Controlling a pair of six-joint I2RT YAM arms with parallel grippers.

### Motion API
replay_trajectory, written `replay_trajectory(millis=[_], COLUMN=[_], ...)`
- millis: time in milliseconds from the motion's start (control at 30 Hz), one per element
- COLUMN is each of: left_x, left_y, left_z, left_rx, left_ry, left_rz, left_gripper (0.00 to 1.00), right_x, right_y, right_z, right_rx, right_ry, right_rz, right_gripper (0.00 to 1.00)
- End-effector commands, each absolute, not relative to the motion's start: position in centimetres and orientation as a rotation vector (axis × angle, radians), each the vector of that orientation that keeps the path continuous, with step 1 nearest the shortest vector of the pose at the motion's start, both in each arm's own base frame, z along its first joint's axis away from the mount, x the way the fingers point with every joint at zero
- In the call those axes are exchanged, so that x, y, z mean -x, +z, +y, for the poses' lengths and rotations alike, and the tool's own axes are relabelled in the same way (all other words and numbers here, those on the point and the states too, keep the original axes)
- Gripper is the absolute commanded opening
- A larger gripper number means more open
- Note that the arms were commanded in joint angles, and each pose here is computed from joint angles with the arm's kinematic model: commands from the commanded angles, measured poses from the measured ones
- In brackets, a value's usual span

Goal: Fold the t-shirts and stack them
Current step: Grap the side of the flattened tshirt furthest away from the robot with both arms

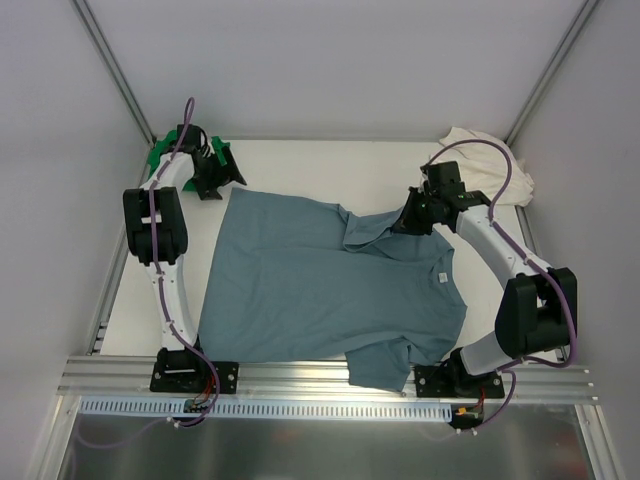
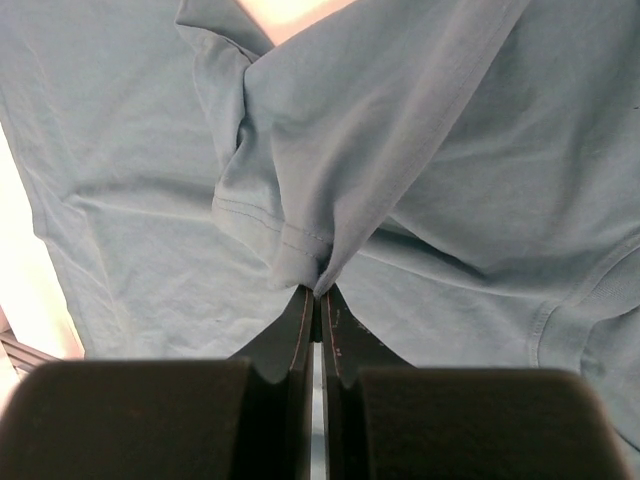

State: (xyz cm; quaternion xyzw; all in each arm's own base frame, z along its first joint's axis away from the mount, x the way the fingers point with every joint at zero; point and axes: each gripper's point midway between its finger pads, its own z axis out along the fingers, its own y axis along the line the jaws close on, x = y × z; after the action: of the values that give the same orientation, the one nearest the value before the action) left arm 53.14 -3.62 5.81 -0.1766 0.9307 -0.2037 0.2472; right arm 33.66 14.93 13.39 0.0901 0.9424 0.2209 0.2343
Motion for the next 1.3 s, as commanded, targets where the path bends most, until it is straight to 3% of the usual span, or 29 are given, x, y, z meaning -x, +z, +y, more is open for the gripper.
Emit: replay_trajectory(millis=[0, 700, 767, 833, 867, 933, 967, 1267], left_x=[-51.8, -53.2, -53.1, -53.2, -53.1, -52.9, -52.8, -52.8], left_y=[7.0, 2.4, 1.8, 1.9, 1.7, 1.7, 1.5, 3.3], left_z=[-4.4, -3.0, -3.2, -4.0, -4.3, -4.7, -4.7, -4.7], left_rx=[0.414, 0.402, 0.414, 0.409, 0.417, 0.420, 0.419, 0.401], left_ry=[-0.570, -0.467, -0.499, -0.558, -0.581, -0.614, -0.618, -0.617], left_rz=[2.605, 2.673, 2.689, 2.684, 2.689, 2.694, 2.700, 2.651], left_gripper=[0.91, 0.91, 0.84, 0.67, 0.39, 0.17, 0.00, 0.00], right_x=[-33.7, -32.7, -32.7, -32.6, -32.6, -32.6, -32.7, -34.8], right_y=[15.2, 16.0, 16.0, 15.9, 15.9, 15.9, 15.9, 15.7], right_z=[15.1, 13.7, 13.7, 13.7, 13.6, 13.6, 13.6, 13.2], right_rx=[-0.236, -0.272, -0.275, -0.278, -0.282, -0.284, -0.284, -0.285], right_ry=[0.651, 0.659, 0.661, 0.659, 0.659, 0.663, 0.664, 0.643], right_rz=[2.530, 2.506, 2.507, 2.509, 2.508, 2.507, 2.505, 2.510], right_gripper=[0.01, 0.01, 0.01, 0.01, 0.01, 0.00, 0.01, 0.00])
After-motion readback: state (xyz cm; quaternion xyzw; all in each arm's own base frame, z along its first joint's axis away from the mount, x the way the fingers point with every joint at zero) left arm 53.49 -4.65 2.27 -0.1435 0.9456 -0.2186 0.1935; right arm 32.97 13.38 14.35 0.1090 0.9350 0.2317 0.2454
